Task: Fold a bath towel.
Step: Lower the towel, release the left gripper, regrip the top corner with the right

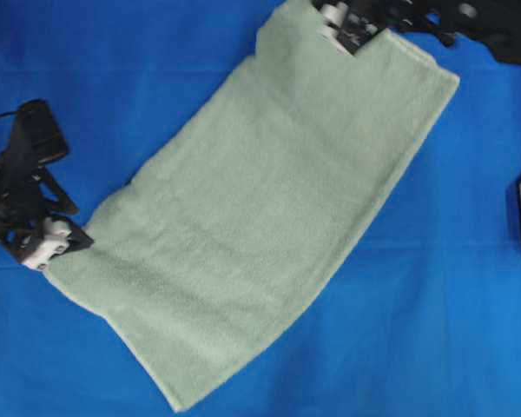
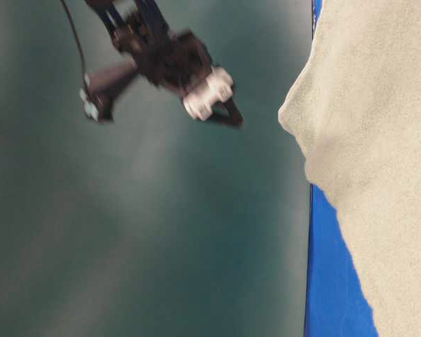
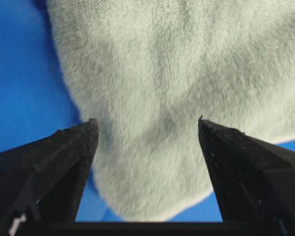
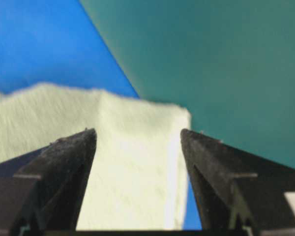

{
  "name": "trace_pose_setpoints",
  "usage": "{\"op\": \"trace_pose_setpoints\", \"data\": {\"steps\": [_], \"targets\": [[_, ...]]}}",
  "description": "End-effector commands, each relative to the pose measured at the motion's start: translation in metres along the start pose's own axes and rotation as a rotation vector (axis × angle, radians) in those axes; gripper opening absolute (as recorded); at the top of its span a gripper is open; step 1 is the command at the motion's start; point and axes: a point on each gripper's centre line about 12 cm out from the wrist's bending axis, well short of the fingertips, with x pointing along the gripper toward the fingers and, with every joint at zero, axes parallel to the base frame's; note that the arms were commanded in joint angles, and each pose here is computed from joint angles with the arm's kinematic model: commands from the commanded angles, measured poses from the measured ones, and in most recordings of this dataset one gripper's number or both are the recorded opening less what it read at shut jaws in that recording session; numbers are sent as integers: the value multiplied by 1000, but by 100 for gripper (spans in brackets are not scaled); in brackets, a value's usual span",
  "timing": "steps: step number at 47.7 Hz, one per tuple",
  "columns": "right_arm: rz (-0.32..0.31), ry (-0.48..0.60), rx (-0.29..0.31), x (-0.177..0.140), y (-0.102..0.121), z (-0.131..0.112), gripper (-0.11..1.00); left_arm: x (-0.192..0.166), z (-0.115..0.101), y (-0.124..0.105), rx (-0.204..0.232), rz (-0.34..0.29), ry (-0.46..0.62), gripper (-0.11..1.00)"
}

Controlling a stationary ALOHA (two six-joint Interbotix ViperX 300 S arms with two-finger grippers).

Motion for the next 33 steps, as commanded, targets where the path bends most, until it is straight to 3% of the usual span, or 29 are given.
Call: {"op": "trace_pose_setpoints", "data": {"steps": [1, 7, 16, 33], "targets": [[-19, -7, 50, -20, -13, -8, 66, -10, 3, 6, -19, -5, -40, 76], [-15, 43, 122, -25, -24, -41, 66, -18, 5, 18, -61, -6, -96, 76], [23, 91, 169, -10, -33, -76, 66, -19, 5, 27, -85, 17, -113, 76], [61, 200, 175, 35, -36, -110, 67, -4, 4, 36, -109, 61, -91, 76]]}}
